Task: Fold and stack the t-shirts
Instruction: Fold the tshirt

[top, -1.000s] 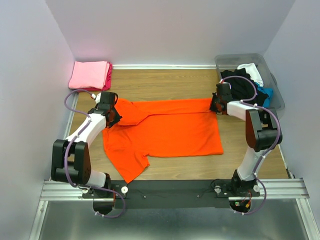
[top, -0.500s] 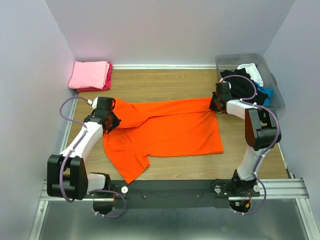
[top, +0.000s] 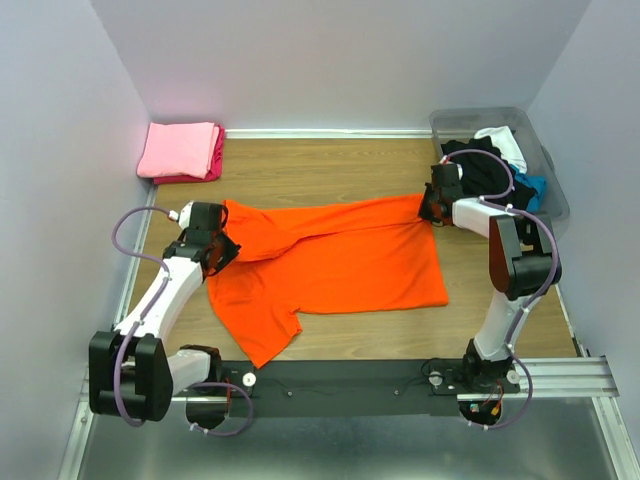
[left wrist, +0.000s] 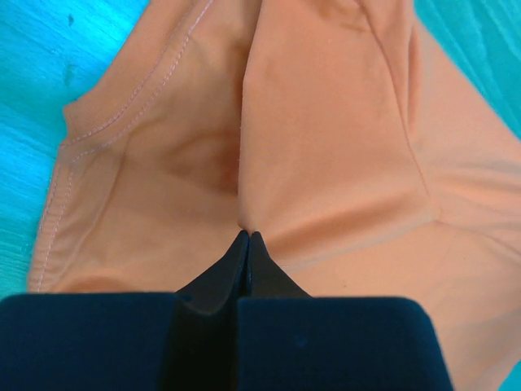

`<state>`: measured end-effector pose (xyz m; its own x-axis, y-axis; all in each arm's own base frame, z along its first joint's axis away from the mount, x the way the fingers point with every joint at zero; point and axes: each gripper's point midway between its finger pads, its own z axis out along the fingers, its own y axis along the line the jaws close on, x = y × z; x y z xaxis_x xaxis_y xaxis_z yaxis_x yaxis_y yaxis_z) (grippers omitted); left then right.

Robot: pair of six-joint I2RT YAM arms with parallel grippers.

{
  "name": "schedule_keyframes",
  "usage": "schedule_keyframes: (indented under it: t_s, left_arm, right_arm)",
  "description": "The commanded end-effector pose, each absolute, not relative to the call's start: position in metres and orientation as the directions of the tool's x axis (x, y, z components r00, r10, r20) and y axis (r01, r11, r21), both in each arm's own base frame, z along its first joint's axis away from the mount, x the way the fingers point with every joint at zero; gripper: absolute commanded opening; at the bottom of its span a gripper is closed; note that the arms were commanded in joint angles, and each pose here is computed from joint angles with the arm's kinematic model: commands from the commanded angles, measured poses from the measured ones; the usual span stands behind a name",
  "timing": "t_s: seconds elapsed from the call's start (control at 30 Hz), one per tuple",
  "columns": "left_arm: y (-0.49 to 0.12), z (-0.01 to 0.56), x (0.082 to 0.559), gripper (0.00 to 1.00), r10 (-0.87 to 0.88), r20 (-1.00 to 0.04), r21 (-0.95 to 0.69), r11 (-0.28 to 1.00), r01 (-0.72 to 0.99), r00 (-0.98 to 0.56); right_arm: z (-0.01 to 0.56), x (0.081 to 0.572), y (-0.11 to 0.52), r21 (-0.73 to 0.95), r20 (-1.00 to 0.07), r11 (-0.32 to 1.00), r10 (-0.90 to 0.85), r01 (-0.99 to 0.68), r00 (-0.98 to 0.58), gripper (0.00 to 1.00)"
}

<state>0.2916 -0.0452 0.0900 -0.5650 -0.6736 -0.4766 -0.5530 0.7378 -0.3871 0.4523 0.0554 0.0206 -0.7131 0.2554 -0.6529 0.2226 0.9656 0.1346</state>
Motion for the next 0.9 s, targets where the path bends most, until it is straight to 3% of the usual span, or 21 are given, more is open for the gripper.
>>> schedule_keyframes:
  t_s: [0.0,0.23,0.3,0.37,0.4,0.53,0.73,0.87]
  left_arm:
    - [-0.037,0.101,0.290,0.00,-0.695,-0.499,-0.385,0.712,-0.587,-0.517]
    - [-0.042,0.055,0.265,0.11,-0.727,-0.421,-0.368,0.684,-0.630,-0.543]
    - [-0.042,0.049,0.262,0.34,-0.737,-0.411,-0.369,0.673,-0.641,-0.537]
    - [-0.043,0.057,0.265,0.49,-0.749,-0.418,-0.398,0.659,-0.638,-0.514]
    - [-0.042,0.064,0.270,0.63,-0.755,-0.435,-0.415,0.652,-0.635,-0.491]
    - [-0.027,0.100,0.288,0.84,-0.745,-0.535,-0.452,0.651,-0.610,-0.398]
    - [-0.009,0.137,0.338,0.87,-0.635,-0.675,-0.423,0.750,-0.508,-0.376]
    - [-0.003,0.118,0.377,0.87,-0.596,-0.668,-0.390,0.790,-0.473,-0.445]
  right_arm:
    - [-0.021,0.418,0.042,0.027,-0.539,0.960,0.250,0.280,-0.804,0.02]
    - [-0.019,0.413,0.043,0.040,-0.516,0.948,0.291,0.317,-0.805,0.05]
    - [-0.016,0.411,0.045,0.055,-0.505,0.941,0.316,0.335,-0.803,0.08]
    - [-0.016,0.407,0.047,0.066,-0.490,0.934,0.338,0.352,-0.804,0.12]
    - [-0.012,0.408,0.049,0.080,-0.488,0.933,0.343,0.351,-0.803,0.14]
    - [0.008,0.410,0.058,0.139,-0.492,0.929,0.365,0.342,-0.791,0.27]
    - [0.037,0.422,0.061,0.178,-0.543,0.930,0.365,0.321,-0.756,0.51]
    - [0.061,0.427,0.062,0.200,-0.584,0.930,0.366,0.308,-0.725,0.64]
